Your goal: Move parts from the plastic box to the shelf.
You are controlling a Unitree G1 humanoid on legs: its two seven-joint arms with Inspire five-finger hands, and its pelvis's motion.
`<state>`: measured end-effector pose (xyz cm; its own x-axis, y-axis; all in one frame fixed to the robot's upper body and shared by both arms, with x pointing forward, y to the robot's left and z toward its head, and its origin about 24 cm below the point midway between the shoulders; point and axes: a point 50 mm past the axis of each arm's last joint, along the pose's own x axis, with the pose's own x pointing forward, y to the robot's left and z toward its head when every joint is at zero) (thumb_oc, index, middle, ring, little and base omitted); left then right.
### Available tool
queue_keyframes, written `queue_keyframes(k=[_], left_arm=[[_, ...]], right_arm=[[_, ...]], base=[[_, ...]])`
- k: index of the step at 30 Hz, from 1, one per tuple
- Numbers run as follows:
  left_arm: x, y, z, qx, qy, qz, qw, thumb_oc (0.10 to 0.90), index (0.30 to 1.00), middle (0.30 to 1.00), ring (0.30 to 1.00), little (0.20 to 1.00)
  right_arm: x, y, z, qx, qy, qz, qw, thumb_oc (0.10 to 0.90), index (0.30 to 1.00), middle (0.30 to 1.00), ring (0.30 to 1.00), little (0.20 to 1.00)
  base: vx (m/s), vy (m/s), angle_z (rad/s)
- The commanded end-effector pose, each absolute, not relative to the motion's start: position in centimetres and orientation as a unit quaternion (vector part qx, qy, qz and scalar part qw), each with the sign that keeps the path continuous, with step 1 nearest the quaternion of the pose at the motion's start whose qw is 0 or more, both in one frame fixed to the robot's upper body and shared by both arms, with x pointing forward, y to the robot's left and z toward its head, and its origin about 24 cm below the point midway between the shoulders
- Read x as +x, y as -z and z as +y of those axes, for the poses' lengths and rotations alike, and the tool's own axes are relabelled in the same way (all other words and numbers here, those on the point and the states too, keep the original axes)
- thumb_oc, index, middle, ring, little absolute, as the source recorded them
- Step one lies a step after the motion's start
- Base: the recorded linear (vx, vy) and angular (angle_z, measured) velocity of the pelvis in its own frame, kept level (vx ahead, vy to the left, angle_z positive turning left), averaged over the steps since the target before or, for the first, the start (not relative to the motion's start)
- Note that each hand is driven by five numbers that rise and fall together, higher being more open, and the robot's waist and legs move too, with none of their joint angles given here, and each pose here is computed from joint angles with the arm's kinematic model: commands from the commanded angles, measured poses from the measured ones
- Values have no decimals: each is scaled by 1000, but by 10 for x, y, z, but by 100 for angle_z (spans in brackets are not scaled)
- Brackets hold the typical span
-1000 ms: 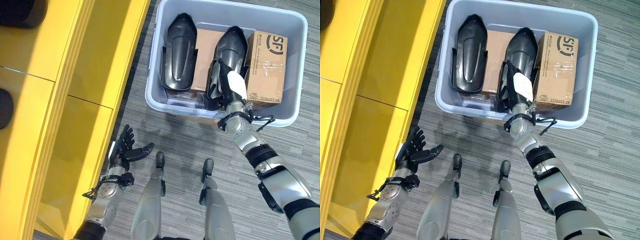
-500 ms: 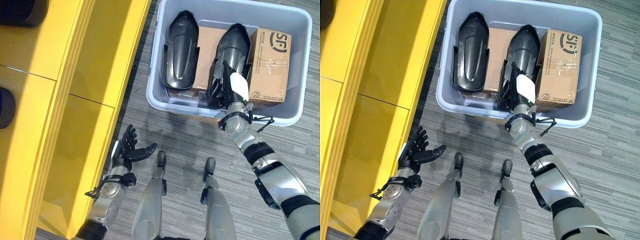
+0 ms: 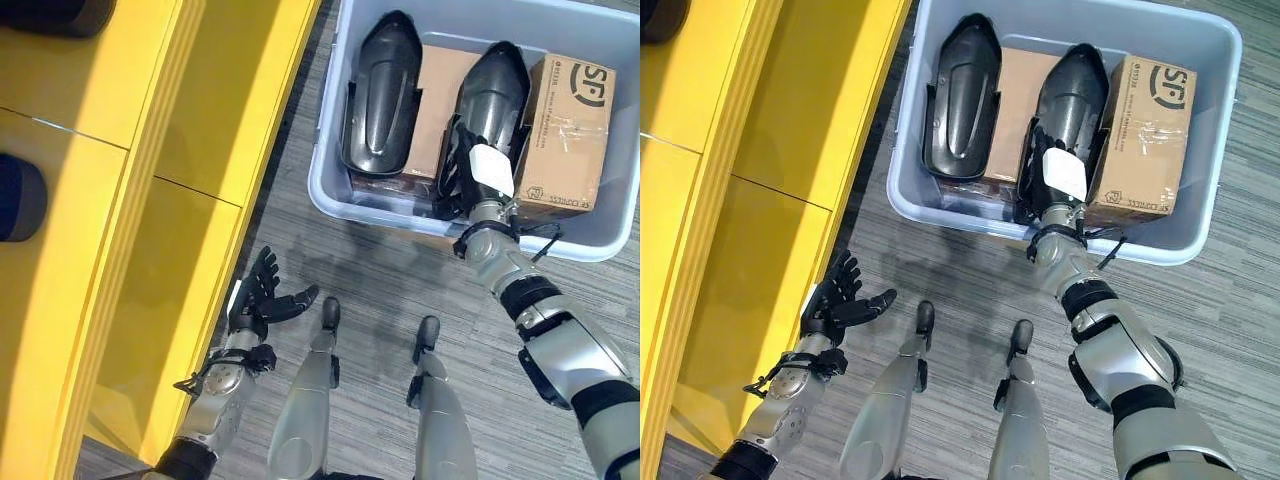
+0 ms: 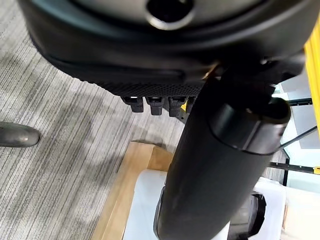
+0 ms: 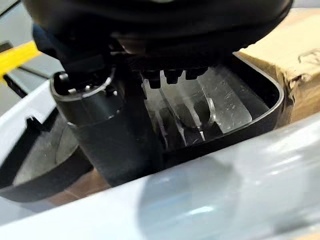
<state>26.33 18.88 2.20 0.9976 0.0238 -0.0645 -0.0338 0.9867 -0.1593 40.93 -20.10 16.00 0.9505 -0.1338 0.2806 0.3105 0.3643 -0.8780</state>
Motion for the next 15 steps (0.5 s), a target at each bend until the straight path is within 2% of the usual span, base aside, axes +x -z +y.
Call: queue_keyframes(k=[1, 7, 15], left_arm=[[260, -45, 192, -70, 3, -43, 997, 900, 1000, 1000, 1000, 1000], [261, -47, 191, -72, 11, -47, 996, 900, 1000, 1000, 1000, 1000], [262, -49, 186, -74, 26, -50, 996, 900, 1000, 1000, 1000, 1000]], right_arm=[[404, -157, -229, -616, 143, -56, 772, 900, 1000, 1000, 1000, 1000], [399, -150, -257, -667, 145, -7, 731, 900, 1000, 1000, 1000, 1000], [391, -139, -276, -635, 174, 34, 752, 900, 1000, 1000, 1000, 1000]], base=[[11, 7, 3], [0, 0, 0], [-8, 2, 6]])
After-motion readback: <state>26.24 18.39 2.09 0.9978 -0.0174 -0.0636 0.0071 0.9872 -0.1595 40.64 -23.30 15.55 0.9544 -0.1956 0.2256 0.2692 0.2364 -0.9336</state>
